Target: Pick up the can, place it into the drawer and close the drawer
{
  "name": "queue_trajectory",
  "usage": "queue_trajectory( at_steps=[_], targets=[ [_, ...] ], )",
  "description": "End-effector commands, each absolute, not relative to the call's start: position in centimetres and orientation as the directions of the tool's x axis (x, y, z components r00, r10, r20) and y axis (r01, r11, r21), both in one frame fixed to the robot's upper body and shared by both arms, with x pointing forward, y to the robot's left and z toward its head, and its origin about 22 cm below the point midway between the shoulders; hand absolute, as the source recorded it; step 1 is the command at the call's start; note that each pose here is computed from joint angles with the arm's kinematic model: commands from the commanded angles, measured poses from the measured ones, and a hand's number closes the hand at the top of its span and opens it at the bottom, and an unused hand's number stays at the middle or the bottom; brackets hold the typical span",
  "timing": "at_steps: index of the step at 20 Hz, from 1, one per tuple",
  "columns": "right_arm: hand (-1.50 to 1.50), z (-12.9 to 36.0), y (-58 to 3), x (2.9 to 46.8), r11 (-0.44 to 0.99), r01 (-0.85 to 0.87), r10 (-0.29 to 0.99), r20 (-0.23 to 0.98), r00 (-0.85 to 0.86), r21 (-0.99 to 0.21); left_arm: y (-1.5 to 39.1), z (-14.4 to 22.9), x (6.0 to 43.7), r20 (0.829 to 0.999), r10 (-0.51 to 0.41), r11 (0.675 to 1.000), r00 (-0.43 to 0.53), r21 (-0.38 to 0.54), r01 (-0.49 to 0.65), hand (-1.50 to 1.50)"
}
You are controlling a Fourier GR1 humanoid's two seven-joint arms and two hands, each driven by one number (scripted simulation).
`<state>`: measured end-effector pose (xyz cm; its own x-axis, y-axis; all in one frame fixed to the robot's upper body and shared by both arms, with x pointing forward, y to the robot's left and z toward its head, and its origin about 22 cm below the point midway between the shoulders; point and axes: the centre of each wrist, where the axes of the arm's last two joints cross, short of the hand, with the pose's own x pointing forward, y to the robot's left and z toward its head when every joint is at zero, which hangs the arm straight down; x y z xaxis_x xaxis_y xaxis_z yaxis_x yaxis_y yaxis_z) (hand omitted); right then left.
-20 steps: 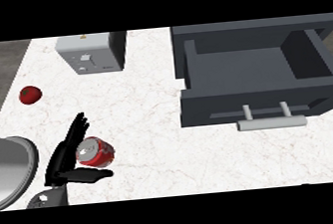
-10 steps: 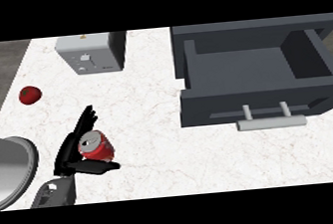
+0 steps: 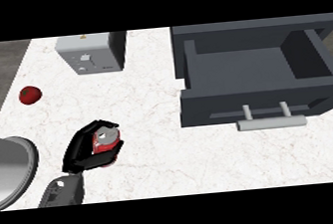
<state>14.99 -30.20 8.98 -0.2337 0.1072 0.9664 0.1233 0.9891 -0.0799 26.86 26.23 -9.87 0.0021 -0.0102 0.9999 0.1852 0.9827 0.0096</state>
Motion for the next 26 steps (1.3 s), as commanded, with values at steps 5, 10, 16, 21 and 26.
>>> queue_trajectory(
  at_steps=[5,10,16,21,26],
  targets=[
    [-1.5,9.4,-29.7,15.0,0.985,0.147,0.125,0.966,-0.228,-0.093,25.1,-7.5,25.6,1.0,0.024,0.97,-0.016,-0.02,0.243,1.5],
    [-1.5,9.6,-30.1,14.1,0.989,0.128,0.104,0.963,-0.249,-0.074,25.9,-6.6,27.3,0.996,0.065,0.988,-0.063,-0.056,0.144,1.5],
    [-1.5,10.0,-29.7,14.5,0.991,0.121,0.092,0.964,-0.248,-0.063,27.4,-4.9,29.0,0.994,0.049,0.991,-0.1,-0.061,-0.119,1.5],
    [-1.5,8.4,-30.2,14.9,0.989,0.133,0.089,0.964,-0.249,-0.057,25.4,-0.9,29.6,0.994,0.031,0.999,-0.109,-0.034,-0.028,1.5],
    [-1.5,8.9,-28.5,13.1,0.987,0.145,0.104,0.965,-0.242,-0.07,21.3,2.5,32.0,0.983,0.009,1.0,-0.183,-0.007,0.012,1.5]
  ],
)
